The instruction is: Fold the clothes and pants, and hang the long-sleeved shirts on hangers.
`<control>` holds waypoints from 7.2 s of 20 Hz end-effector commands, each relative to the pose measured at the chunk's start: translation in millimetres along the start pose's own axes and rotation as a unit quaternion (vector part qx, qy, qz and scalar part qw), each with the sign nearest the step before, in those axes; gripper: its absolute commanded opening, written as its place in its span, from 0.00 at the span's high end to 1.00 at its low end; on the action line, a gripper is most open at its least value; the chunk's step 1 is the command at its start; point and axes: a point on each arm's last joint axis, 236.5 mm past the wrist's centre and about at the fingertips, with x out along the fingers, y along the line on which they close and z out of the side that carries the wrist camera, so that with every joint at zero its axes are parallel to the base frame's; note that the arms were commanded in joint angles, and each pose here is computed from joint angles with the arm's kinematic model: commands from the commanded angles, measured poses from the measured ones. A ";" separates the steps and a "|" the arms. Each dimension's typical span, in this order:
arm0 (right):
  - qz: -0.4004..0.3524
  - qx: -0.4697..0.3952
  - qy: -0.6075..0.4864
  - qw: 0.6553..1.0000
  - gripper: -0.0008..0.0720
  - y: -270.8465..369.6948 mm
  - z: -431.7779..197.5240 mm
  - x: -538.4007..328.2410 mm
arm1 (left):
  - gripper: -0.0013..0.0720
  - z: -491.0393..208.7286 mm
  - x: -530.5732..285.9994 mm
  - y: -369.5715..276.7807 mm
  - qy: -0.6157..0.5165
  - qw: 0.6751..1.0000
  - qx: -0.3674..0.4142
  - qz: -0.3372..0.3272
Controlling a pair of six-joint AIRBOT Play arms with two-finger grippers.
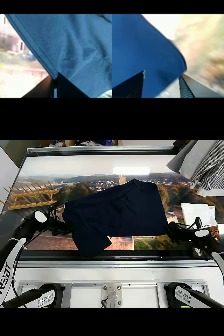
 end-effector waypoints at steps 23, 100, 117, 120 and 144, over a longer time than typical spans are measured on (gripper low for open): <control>0.252 -0.432 -0.397 0.770 0.98 310.0 29.8 -480.2 | 0.97 -60.2 -539.9 -183.5 -0.586 0.768 0.219 -0.137; -0.128 0.088 0.081 0.985 0.27 -108.3 -87.6 -87.0 | 0.24 35.6 -70.8 -80.8 -0.068 0.983 0.167 -0.038; -0.108 0.008 0.045 0.993 0.98 -77.0 -80.4 -51.4 | 0.24 32.2 -74.7 -61.9 -0.049 0.988 0.142 -0.031; -0.100 0.002 0.039 0.994 0.98 -70.5 -78.2 -56.9 | 0.24 5.3 -71.9 -6.9 -0.005 0.997 0.074 0.026; -0.088 -0.004 0.029 0.996 0.98 -63.6 -75.4 -61.4 | 0.24 -177.2 32.8 30.0 0.135 0.988 -0.053 0.043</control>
